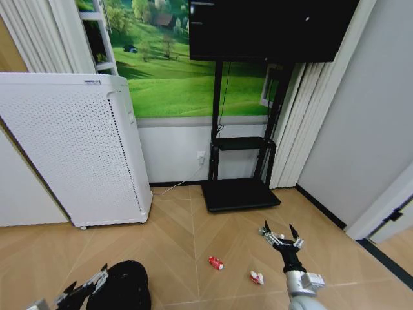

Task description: Pick up the trash bin and place the garbage on the floor into it.

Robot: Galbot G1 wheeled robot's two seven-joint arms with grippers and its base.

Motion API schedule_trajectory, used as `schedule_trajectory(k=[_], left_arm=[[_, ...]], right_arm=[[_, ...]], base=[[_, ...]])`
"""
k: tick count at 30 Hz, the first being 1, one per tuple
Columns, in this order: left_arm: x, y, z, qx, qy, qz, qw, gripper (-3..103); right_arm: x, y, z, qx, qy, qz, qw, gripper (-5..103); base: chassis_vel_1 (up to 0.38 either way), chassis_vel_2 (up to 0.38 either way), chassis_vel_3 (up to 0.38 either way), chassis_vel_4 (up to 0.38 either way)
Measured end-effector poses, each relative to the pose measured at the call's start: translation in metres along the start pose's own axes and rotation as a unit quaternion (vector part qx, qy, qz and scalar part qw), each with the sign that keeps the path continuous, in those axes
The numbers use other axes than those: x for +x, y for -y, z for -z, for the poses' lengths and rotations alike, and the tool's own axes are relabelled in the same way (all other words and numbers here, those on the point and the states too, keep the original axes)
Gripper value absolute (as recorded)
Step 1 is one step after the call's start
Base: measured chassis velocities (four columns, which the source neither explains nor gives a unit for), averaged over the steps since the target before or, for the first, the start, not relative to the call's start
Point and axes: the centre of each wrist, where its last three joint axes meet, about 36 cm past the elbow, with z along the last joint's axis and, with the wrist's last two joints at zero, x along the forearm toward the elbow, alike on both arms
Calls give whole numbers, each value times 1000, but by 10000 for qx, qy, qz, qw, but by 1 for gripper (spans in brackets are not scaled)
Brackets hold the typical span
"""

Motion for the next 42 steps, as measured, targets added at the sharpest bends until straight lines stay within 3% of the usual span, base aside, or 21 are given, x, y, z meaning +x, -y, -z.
schedule_trajectory(k=[2, 3, 6, 10, 20, 28, 33, 35, 36, 38, 40, 42], left_arm=[[-1, -23, -10, 131, -357, 182, 9991, 100], [-1, -23, -10, 131, -357, 182, 9991, 100], [-13, -52, -31, 319, -755, 401, 9958, 100], [-32, -69, -49, 556, -925, 474, 9930, 100], [-73, -59, -46, 632, -1014, 104, 9928, 100], [-102, -49, -50, 630, -1211, 94, 9906, 103], [-122, -50, -44, 635, -1174, 35, 9910, 90], [-131, -51, -41, 615, -1173, 3, 9912, 74], [-131, -51, -41, 615, -1173, 3, 9912, 74], [-134, -52, -42, 616, -1190, -13, 9910, 63], [-135, -53, -43, 620, -1199, -23, 9908, 63], [-135, -54, -45, 630, -1226, -52, 9904, 52]], right_arm=[[-4, 0, -2, -35, -8, 12, 10000, 100], [-4, 0, -2, -35, -8, 12, 10000, 100], [-5, -1, -6, -60, -48, 22, 10000, 100], [-4, -3, -9, -53, -96, 42, 9999, 100], [7, 1, -6, 36, -129, 44, 9999, 100], [12, 5, -4, 111, -114, 14, 9999, 100], [16, 6, -6, 140, -147, 4, 9998, 100], [18, 6, -5, 151, -151, 5, 9998, 100], [18, 6, -5, 151, -151, 5, 9998, 100], [18, 6, -4, 156, -134, 3, 9998, 100], [18, 6, -3, 159, -127, 0, 9998, 100], [18, 7, -2, 159, -110, -9, 9998, 100]], base=[[0, 0, 0, 0], [0, 0, 0, 0], [0, 0, 0, 0], [0, 0, 0, 0], [0, 0, 0, 0], [0, 0, 0, 0], [0, 0, 0, 0], [0, 0, 0, 0], [0, 0, 0, 0], [0, 0, 0, 0], [0, 0, 0, 0], [0, 0, 0, 0]])
